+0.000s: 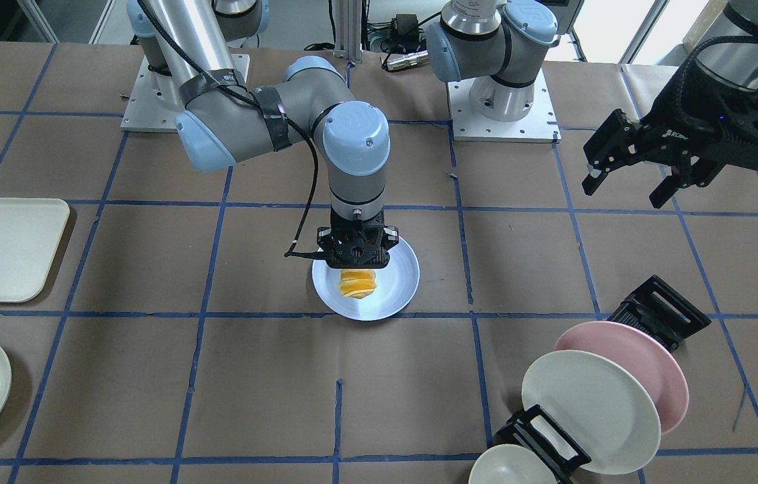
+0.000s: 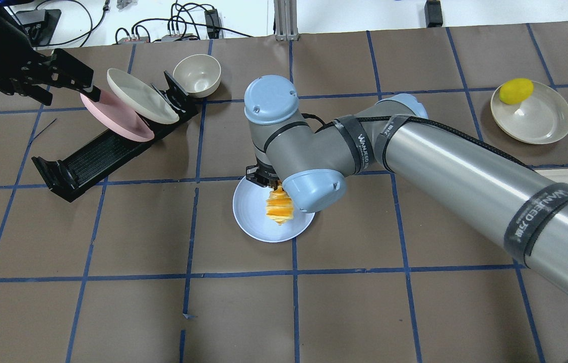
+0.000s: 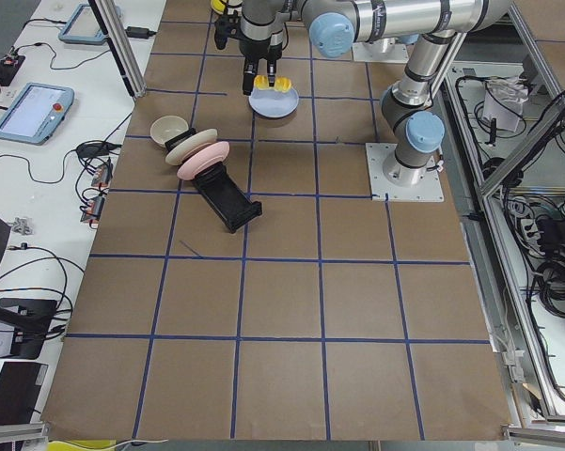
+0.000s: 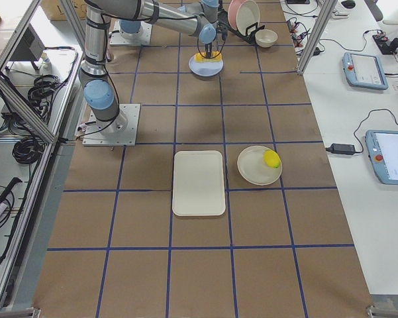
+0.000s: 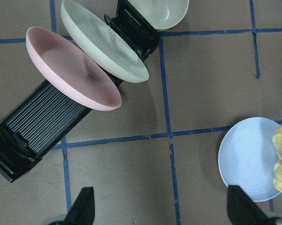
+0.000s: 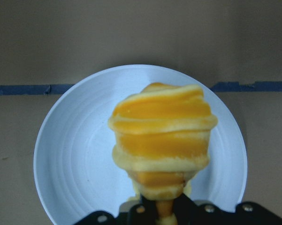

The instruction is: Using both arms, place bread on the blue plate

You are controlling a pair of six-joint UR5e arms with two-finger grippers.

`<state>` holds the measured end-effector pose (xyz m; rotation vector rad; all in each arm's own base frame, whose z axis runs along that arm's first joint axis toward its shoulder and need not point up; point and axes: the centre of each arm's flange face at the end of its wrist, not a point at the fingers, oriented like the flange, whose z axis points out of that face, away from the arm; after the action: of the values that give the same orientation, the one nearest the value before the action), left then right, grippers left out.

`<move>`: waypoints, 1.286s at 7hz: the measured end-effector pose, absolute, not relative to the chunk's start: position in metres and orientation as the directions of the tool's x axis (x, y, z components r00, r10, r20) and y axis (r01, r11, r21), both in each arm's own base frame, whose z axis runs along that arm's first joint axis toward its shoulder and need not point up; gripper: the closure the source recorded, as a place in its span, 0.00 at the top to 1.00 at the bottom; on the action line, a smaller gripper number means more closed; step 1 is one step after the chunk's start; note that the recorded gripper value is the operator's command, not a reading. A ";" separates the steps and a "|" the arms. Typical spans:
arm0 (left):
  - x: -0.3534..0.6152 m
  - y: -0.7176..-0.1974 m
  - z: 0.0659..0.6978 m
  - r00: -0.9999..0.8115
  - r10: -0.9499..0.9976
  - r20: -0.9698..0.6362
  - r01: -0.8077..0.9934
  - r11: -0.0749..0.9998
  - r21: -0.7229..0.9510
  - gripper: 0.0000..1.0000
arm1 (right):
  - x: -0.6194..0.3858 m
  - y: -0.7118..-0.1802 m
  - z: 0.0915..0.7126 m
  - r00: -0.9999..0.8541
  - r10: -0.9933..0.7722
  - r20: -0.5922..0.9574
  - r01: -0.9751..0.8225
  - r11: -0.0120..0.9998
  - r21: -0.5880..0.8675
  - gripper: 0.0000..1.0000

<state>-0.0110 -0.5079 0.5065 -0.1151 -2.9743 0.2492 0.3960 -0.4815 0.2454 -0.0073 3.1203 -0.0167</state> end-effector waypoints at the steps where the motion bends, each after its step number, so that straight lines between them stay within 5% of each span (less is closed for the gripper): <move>1: -0.014 -0.502 0.504 -0.984 0.092 0.150 0.067 0.983 -0.168 1.00 | 0.398 -0.482 0.241 -1.000 -0.009 -0.021 -0.008 1.000 -0.012 1.00; 5: -0.017 -0.497 0.500 -0.984 0.095 0.154 0.068 0.983 -0.169 1.00 | 0.396 -0.489 0.252 -0.999 -0.028 -0.043 -0.025 0.998 -0.052 0.99; 9: -0.026 -0.494 0.498 -0.983 0.096 0.158 0.072 0.986 -0.150 1.00 | 0.277 -0.543 0.346 -0.993 -0.111 -0.033 -0.102 0.973 -0.208 1.00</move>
<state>-0.0256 -0.4944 0.4983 -0.1267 -2.9653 0.2151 0.2771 -0.5429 0.3463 -0.1667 3.0764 -0.3208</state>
